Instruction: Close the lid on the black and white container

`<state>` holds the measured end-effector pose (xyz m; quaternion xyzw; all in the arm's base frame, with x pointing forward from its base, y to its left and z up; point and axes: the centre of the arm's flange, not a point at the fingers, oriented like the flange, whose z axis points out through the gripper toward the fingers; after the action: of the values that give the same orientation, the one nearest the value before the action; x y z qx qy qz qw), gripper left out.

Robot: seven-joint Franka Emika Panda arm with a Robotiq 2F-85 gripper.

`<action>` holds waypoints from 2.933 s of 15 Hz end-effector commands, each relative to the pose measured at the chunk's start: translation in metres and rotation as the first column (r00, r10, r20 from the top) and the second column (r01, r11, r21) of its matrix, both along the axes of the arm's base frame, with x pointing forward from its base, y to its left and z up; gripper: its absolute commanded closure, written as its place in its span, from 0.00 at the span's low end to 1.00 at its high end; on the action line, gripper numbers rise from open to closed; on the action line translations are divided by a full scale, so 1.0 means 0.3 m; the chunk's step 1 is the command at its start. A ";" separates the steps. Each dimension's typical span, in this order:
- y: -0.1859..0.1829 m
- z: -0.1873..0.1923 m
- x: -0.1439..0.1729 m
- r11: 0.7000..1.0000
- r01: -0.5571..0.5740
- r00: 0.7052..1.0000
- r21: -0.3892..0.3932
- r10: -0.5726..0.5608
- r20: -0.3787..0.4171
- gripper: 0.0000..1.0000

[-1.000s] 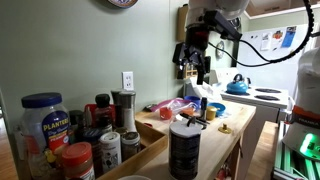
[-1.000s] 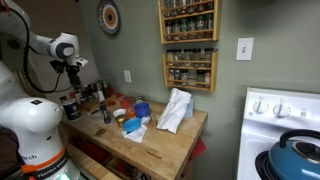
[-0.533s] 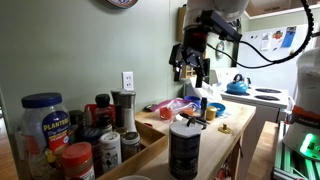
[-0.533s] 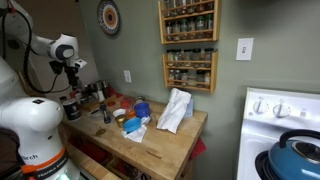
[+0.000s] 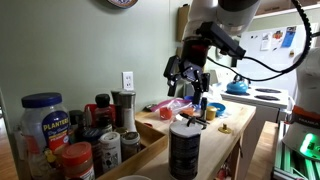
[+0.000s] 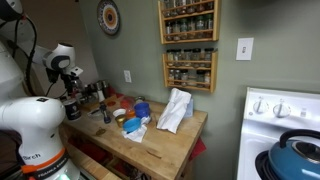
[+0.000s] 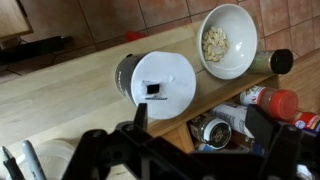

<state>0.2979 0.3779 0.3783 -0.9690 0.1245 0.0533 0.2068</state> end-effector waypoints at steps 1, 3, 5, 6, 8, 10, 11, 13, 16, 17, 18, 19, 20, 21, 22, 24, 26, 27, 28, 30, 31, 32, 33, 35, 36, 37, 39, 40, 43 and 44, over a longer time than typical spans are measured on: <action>0.008 -0.067 -0.041 1.000 0.000 0.999 0.025 0.001 -0.036 0.00; 0.010 -0.085 -0.052 1.000 0.002 0.998 0.015 -0.001 -0.057 0.00; 0.020 -0.098 -0.051 0.999 0.030 0.997 0.025 -0.028 -0.073 0.00; 0.026 -0.102 -0.048 0.999 0.028 0.997 0.035 -0.025 -0.070 0.00; 0.034 -0.114 -0.038 0.999 0.034 0.998 0.039 -0.032 -0.057 0.00; 0.032 -0.129 -0.030 0.999 0.041 0.998 0.029 -0.039 -0.053 0.00; 0.031 -0.136 -0.027 0.999 0.039 0.998 0.028 -0.037 -0.050 0.00; 0.030 -0.146 -0.023 0.999 0.045 0.998 0.024 -0.043 -0.050 0.00; 0.035 -0.150 -0.017 0.998 0.057 0.997 0.034 -0.056 -0.054 0.00; 0.035 -0.151 -0.016 0.997 0.063 0.997 0.035 -0.061 -0.055 0.00; 0.036 -0.149 -0.013 0.997 0.066 0.997 0.038 -0.063 -0.053 0.00; 0.038 -0.146 -0.011 0.997 0.066 0.997 0.038 -0.064 -0.051 0.00; 0.041 -0.142 -0.010 0.997 0.064 0.997 0.042 -0.062 -0.049 0.00; 0.042 -0.140 -0.008 0.997 0.062 0.997 0.047 -0.059 -0.049 0.00; 0.043 -0.138 -0.008 0.997 0.062 0.997 0.046 -0.060 -0.050 0.00; 0.046 -0.135 -0.008 0.997 0.063 0.997 0.047 -0.060 -0.055 0.00; 0.046 -0.133 -0.009 0.996 0.070 0.996 0.047 -0.067 -0.062 0.00; 0.048 -0.132 -0.009 0.996 0.075 0.995 0.046 -0.072 -0.065 0.00; 0.050 -0.132 -0.008 0.996 0.074 0.995 0.047 -0.071 -0.066 0.00; 0.054 -0.134 -0.005 0.996 0.075 0.995 0.047 -0.072 -0.068 0.00; 0.055 -0.135 -0.004 0.996 0.076 0.995 0.048 -0.073 -0.070 0.00; 0.057 -0.135 -0.003 0.996 0.076 0.995 0.047 -0.073 -0.071 0.00; 0.058 -0.136 -0.002 0.996 0.076 0.995 0.047 -0.073 -0.072 0.00; 0.063 -0.138 0.001 0.996 0.080 0.994 0.041 -0.076 -0.079 0.00; 0.066 -0.138 0.002 0.996 0.083 0.993 0.038 -0.079 -0.082 0.00; 0.068 -0.140 0.004 0.996 0.084 0.993 0.033 -0.081 -0.085 0.00; 0.072 -0.140 0.007 0.995 0.091 0.992 0.029 -0.088 -0.091 0.00; 0.073 -0.138 0.007 0.995 0.096 0.991 0.024 -0.093 -0.096 0.00; 0.073 -0.126 0.006 0.993 0.118 0.988 0.007 -0.117 -0.104 0.00; 0.075 -0.125 0.007 0.992 0.125 0.986 0.003 -0.123 -0.110 0.00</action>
<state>0.3007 0.3943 0.3392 -0.9550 0.1834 0.0845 0.2173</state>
